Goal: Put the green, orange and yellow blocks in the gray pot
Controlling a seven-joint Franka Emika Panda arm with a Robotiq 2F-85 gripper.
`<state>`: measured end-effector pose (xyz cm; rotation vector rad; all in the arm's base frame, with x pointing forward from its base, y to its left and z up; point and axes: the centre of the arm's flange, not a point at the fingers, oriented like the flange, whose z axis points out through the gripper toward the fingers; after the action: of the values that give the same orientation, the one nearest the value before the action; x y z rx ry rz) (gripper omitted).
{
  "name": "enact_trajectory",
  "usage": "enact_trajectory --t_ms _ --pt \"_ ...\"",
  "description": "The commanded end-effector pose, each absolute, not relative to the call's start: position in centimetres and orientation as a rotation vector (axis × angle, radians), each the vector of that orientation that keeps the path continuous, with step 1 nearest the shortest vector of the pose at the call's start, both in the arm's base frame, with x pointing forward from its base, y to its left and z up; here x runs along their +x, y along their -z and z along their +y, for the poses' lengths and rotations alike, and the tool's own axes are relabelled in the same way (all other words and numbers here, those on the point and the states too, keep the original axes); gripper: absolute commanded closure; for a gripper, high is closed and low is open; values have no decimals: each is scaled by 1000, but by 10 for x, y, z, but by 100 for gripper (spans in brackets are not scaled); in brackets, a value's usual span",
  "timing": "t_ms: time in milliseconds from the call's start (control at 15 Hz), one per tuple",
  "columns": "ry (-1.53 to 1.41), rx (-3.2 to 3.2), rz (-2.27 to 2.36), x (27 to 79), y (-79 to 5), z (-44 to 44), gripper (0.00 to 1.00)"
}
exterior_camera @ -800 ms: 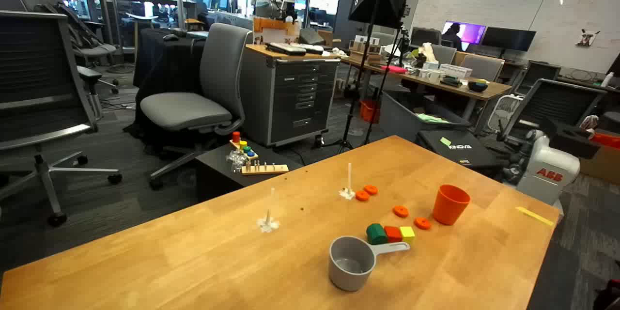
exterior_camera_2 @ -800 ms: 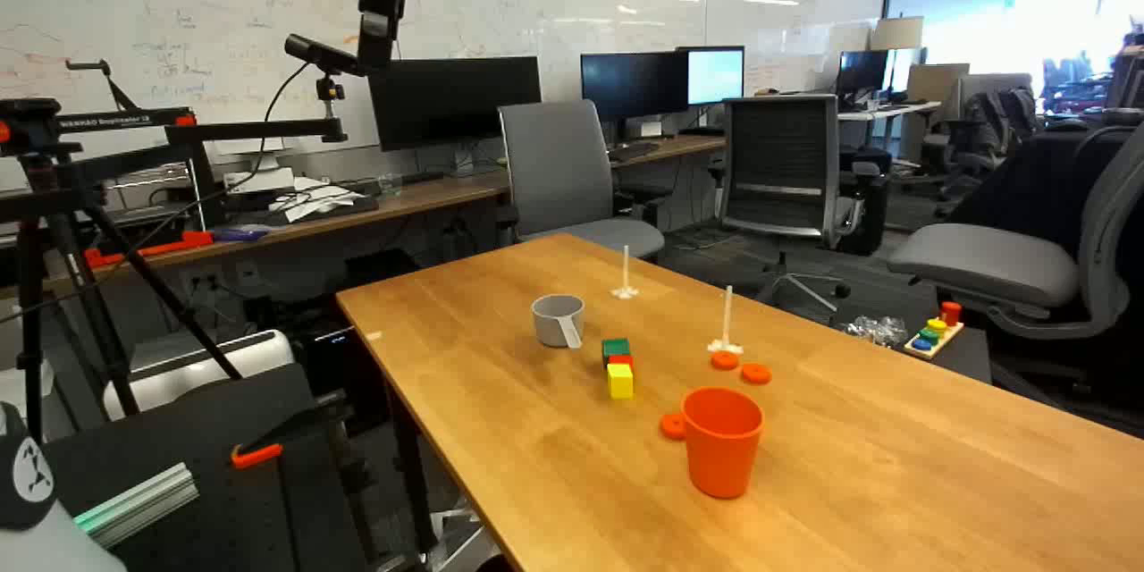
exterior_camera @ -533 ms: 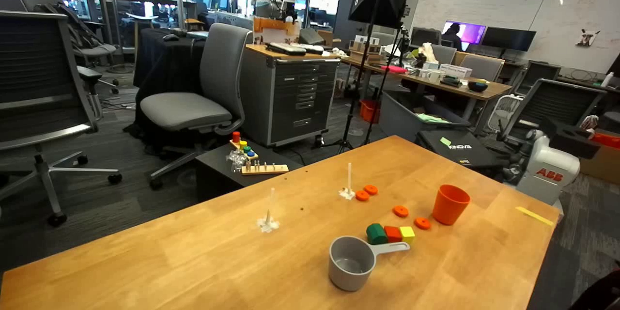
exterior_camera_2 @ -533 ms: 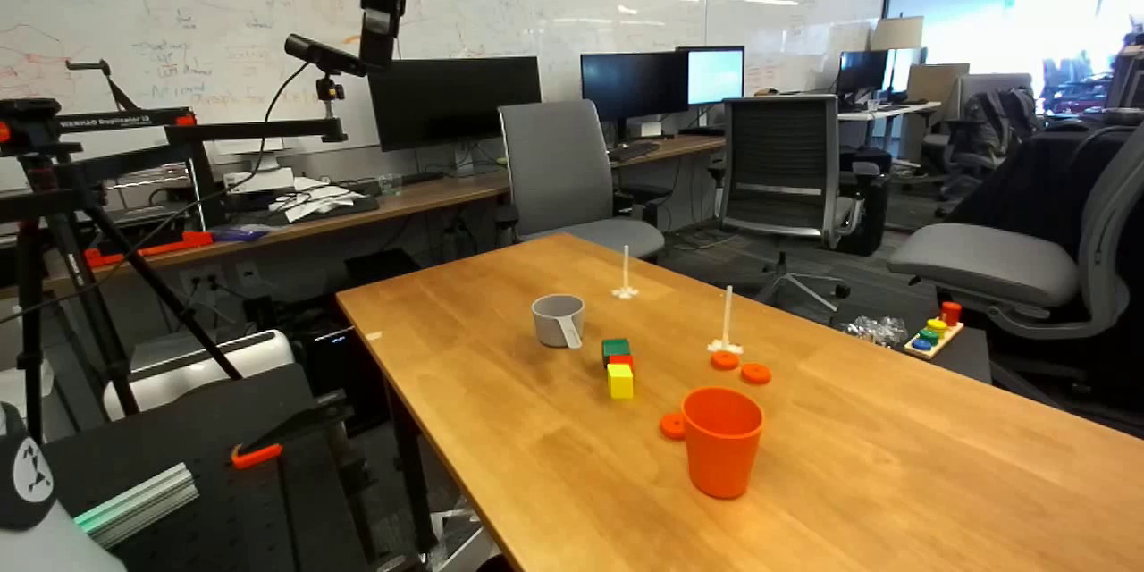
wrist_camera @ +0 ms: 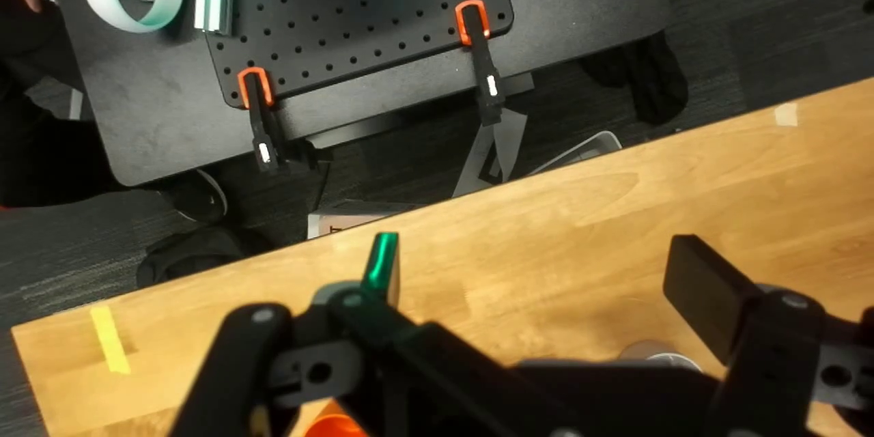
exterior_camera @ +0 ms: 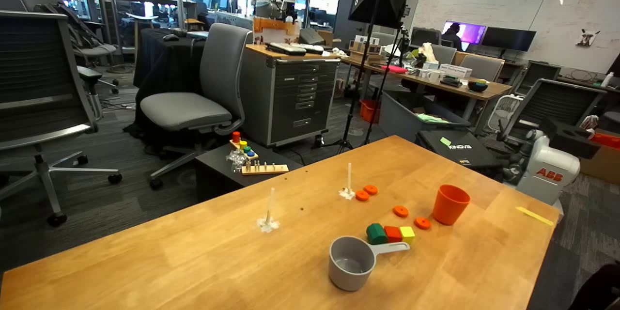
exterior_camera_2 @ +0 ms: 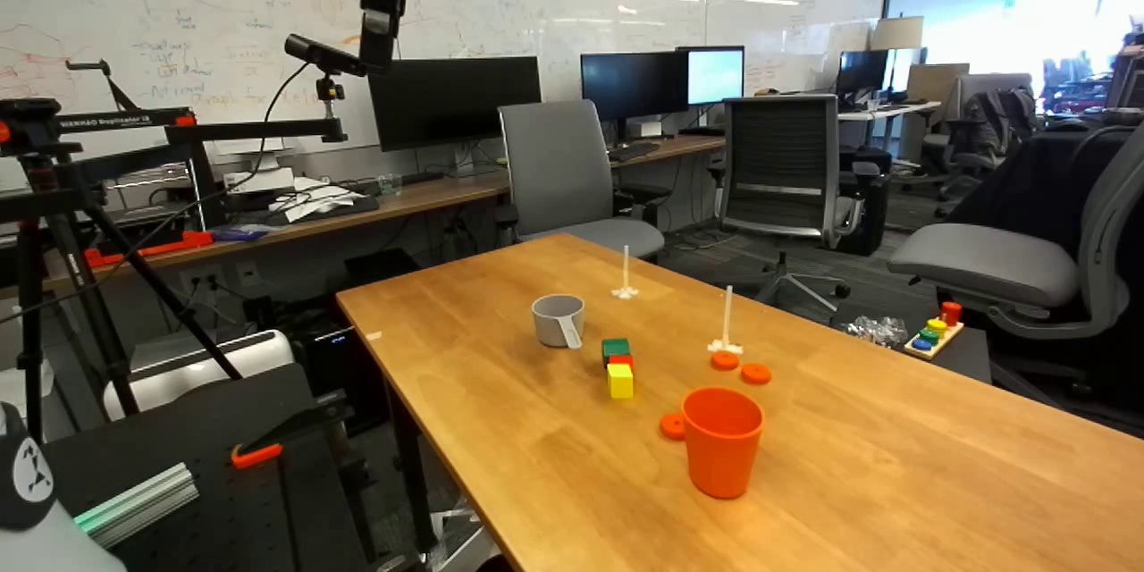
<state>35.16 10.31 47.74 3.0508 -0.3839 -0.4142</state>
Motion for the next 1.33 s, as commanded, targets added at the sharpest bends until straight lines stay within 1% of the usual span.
enact_trajectory --t_ms 0,667,867,1267 --pt "404 3052 -373 354 -477 103 0" --pt "311 2996 -442 376 -482 65 0" --pt "263 2977 -505 398 -469 44 0" --pt "213 2994 -704 476 -408 -4 0"
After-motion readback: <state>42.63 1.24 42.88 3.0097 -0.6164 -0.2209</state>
